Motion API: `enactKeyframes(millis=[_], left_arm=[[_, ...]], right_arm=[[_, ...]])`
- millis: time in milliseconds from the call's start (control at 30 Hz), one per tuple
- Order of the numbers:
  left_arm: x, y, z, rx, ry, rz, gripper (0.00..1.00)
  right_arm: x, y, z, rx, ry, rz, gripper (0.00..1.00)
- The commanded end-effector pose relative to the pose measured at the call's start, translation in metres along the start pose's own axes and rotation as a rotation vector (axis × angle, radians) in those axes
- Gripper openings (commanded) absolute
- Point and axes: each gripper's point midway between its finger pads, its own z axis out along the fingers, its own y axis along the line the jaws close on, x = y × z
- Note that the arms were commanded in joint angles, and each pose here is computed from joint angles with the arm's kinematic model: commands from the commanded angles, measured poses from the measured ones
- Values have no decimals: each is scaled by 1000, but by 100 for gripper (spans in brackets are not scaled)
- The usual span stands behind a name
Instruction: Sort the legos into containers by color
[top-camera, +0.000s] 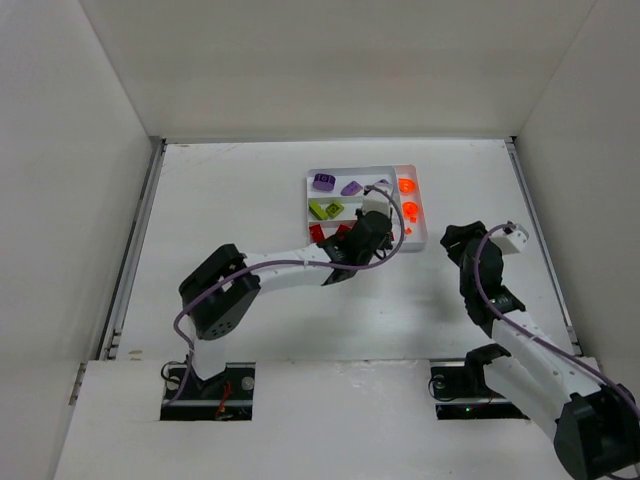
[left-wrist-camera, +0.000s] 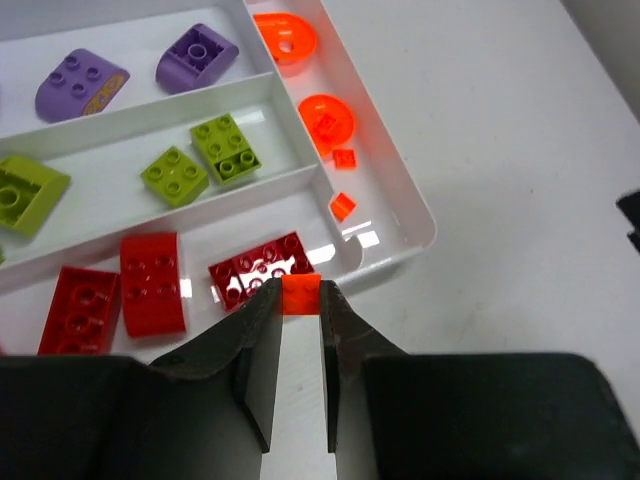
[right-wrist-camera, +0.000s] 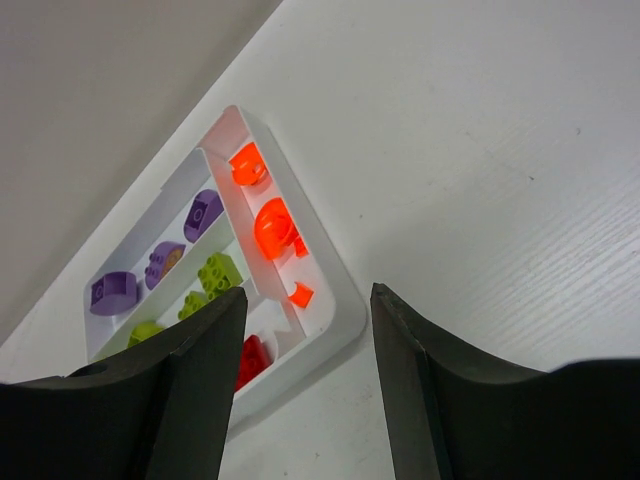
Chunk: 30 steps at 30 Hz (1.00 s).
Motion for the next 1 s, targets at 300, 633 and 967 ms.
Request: enactKeyframes(millis=[300, 633, 967], left_arm=[[-34, -39, 72, 109, -31, -89, 15], [-13, -61, 104, 135, 1, -77, 19], [-16, -63, 110, 136, -6, -87, 46]], right_arm=[[-7, 7, -2, -41, -15, 85, 58], [-11, 6, -4, -51, -25, 104, 58], [-19, 4, -9, -63, -51, 131, 58]])
